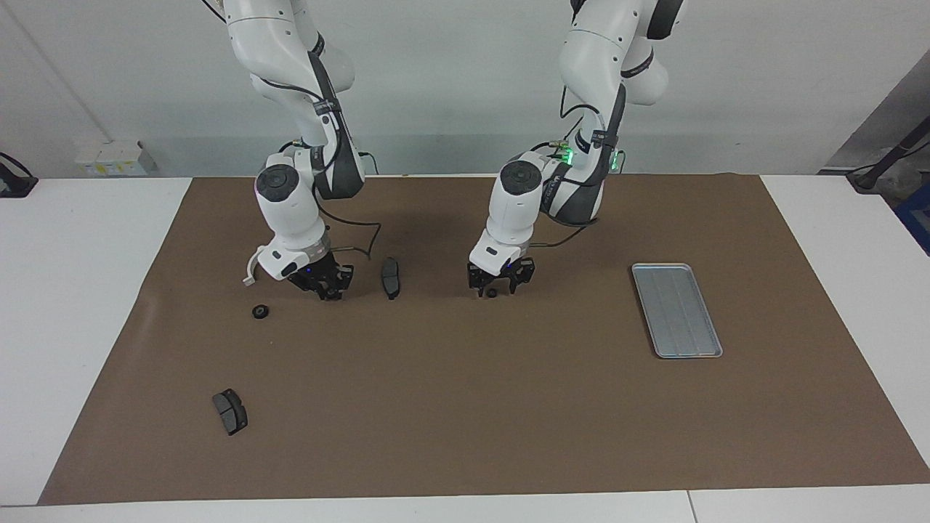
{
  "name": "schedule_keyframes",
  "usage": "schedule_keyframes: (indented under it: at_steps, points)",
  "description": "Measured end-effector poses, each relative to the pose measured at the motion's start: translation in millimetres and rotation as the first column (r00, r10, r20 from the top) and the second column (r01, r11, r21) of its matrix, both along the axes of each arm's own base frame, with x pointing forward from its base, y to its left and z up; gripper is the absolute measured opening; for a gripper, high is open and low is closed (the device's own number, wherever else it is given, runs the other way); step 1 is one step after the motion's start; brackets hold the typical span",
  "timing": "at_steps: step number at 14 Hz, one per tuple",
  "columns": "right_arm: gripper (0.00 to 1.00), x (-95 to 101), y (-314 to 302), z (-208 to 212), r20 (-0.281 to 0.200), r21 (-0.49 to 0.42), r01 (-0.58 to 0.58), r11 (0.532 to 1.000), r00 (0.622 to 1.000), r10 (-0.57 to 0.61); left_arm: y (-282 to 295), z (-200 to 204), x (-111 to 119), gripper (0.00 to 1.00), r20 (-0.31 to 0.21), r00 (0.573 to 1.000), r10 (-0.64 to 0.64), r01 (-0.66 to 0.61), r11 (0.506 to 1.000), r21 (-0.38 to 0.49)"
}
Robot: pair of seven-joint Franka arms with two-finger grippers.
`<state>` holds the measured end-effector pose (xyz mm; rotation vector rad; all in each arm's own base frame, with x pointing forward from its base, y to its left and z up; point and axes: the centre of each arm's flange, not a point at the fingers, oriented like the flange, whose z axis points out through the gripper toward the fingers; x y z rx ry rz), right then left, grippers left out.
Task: Pick bearing gear from pile to tray
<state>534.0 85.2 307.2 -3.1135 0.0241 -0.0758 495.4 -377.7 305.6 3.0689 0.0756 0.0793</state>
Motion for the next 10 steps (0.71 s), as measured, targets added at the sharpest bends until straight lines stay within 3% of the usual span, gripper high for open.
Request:
schedule_keyframes:
  at_steps: [6, 10]
  points:
    - [0.34, 13.5, 2, 20, 0.026, 0.006, 0.0, 1.0, 1.0, 0.0, -10, -4, -8, 0.64, -0.005, 1.0, -0.019, 0.019, 1.0, 0.004]
    - [0.34, 22.1, 4, 34, -0.01, 0.002, -0.002, 1.0, 1.0, 0.002, -10, -10, -8, 0.61, -0.013, 1.0, -0.02, 0.02, 1.0, 0.01]
